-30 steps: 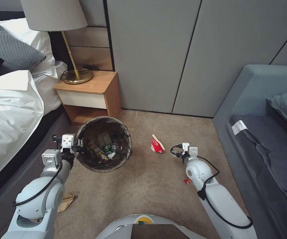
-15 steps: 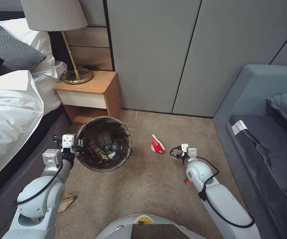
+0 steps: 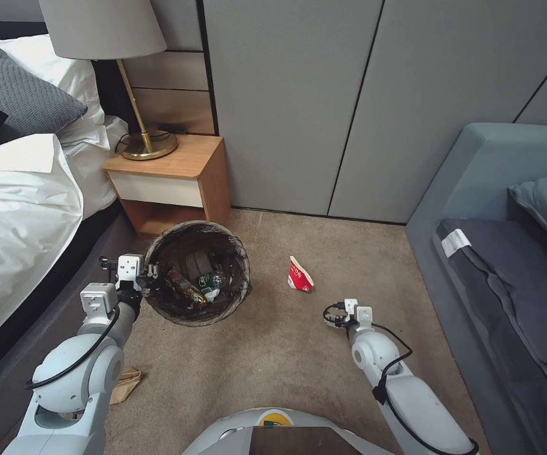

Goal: Pick up the trash bin, then pick up the garbage from the floor and place it into the trash bin.

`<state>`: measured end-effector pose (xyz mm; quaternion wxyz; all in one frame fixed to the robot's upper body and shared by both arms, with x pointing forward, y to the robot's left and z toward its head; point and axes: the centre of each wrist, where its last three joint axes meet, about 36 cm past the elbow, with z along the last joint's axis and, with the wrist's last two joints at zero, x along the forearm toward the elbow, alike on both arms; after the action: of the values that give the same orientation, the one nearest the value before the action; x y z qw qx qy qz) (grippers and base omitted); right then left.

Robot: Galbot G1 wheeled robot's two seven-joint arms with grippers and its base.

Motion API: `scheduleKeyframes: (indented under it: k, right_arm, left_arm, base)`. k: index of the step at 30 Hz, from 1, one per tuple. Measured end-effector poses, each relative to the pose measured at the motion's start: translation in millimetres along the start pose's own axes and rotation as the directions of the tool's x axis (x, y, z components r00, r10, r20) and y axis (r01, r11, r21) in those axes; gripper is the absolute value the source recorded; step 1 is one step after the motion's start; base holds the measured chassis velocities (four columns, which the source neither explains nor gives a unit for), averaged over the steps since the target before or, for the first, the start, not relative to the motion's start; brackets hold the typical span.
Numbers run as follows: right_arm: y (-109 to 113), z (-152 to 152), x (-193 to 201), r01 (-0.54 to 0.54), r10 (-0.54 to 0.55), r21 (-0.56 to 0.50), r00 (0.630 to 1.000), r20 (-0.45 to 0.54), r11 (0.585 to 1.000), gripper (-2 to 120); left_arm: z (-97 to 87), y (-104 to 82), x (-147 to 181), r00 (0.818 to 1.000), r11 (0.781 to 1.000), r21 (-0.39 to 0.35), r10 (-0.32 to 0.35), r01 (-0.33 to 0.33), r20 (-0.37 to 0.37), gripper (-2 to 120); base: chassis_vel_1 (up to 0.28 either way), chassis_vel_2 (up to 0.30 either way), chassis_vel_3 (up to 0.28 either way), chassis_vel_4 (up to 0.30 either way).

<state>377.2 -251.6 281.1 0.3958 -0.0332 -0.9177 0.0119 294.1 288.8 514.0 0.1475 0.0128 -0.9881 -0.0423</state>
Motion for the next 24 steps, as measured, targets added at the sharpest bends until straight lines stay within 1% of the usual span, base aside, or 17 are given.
scheduleKeyframes:
  k: [5,11,14,24]
  right_arm:
    - [-0.8,13.2,2.3,-0.010,0.010,-0.006,1.000,-0.014,1.000,100]
    - [-2.4,18.5,10.0,-0.020,0.020,-0.013,1.000,-0.016,1.000,100]
    - [-5.1,32.6,16.9,-0.032,0.031,-0.015,0.999,-0.035,0.999,100]
    - [-9.8,37.9,23.0,-0.062,0.062,-0.014,0.997,-0.042,0.998,100]
  left_arm:
    - [0.6,-0.6,0.2,1.000,1.000,0.002,0.002,-0.002,-0.001,0]
    - [1.0,-0.4,0.0,1.000,1.000,0.003,0.002,-0.002,-0.001,0]
    - [1.2,-1.1,-2.6,1.000,1.000,0.005,0.007,-0.007,0.000,0]
    - [1.8,0.1,-4.3,1.000,1.000,0.000,0.009,-0.009,-0.002,0]
  base:
    - [0.000,0.000,0.000,0.000]
    - [0.000,0.000,0.000,0.000]
    - [0.000,0.000,0.000,0.000]
    - [0.000,0.000,0.000,0.000]
